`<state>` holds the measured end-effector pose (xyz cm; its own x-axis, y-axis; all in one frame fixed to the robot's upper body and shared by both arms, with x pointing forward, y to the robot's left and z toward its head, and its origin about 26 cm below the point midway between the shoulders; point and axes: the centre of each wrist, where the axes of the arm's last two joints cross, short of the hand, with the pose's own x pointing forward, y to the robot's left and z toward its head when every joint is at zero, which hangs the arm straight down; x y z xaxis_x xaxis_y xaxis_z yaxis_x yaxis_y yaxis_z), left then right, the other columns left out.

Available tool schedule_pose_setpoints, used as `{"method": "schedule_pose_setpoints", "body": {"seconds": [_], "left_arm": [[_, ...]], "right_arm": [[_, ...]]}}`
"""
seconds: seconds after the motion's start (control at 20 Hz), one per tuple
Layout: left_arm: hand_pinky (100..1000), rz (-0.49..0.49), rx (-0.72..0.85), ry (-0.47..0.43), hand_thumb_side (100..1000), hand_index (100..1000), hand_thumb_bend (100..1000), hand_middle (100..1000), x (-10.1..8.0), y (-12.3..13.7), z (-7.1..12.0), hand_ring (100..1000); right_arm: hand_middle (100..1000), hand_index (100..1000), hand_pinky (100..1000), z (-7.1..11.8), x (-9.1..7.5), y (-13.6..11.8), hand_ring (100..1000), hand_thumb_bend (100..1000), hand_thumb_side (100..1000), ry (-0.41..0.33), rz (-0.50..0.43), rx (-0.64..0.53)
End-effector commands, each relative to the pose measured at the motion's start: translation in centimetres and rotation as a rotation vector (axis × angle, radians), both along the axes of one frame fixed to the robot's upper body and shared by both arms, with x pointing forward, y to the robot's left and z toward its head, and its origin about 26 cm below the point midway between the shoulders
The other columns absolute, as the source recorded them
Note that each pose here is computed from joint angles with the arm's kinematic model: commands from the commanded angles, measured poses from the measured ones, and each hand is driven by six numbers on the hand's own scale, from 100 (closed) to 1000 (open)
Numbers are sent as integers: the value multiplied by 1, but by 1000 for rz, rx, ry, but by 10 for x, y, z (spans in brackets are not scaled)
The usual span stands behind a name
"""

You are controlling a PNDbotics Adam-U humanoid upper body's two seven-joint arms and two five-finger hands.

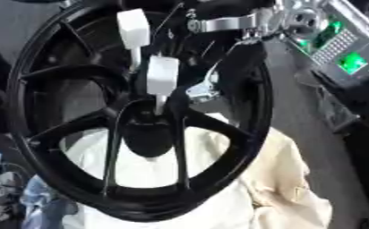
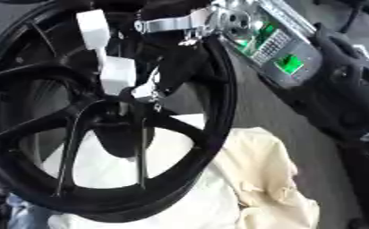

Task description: Pull the pin out of the wheel hub.

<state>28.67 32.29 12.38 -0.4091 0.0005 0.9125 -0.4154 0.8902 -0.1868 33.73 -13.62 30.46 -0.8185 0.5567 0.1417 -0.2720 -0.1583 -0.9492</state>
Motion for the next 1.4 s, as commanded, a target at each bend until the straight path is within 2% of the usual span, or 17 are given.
{"method": "schedule_pose_setpoints", "body": {"seconds": [0.05, 0.3, 0.45, 0.55, 1.4], "left_arm": [[692, 8, 24, -17, 800, 712, 263, 688, -1, 6, 7, 721], [692, 4, 24, -14, 798, 709, 259, 687, -1, 5, 7, 721], [692, 7, 24, -12, 799, 708, 257, 687, -1, 6, 6, 721], [692, 11, 24, -13, 800, 707, 257, 686, -1, 6, 6, 721], [693, 48, 22, -15, 804, 703, 250, 684, -4, 12, 5, 722]], "right_arm": [[728, 895, 932, 10, -3, -6, 819, 363, 583, -43, -22, -3], [713, 892, 934, 11, -3, -6, 820, 301, 613, -42, -22, 6], [710, 894, 937, 14, -4, -5, 821, 189, 697, -40, -20, 33], [705, 890, 937, 14, -4, -5, 821, 179, 711, -36, -26, 40], [689, 880, 933, 4, 4, 4, 820, 229, 691, -36, -24, 9]]}}
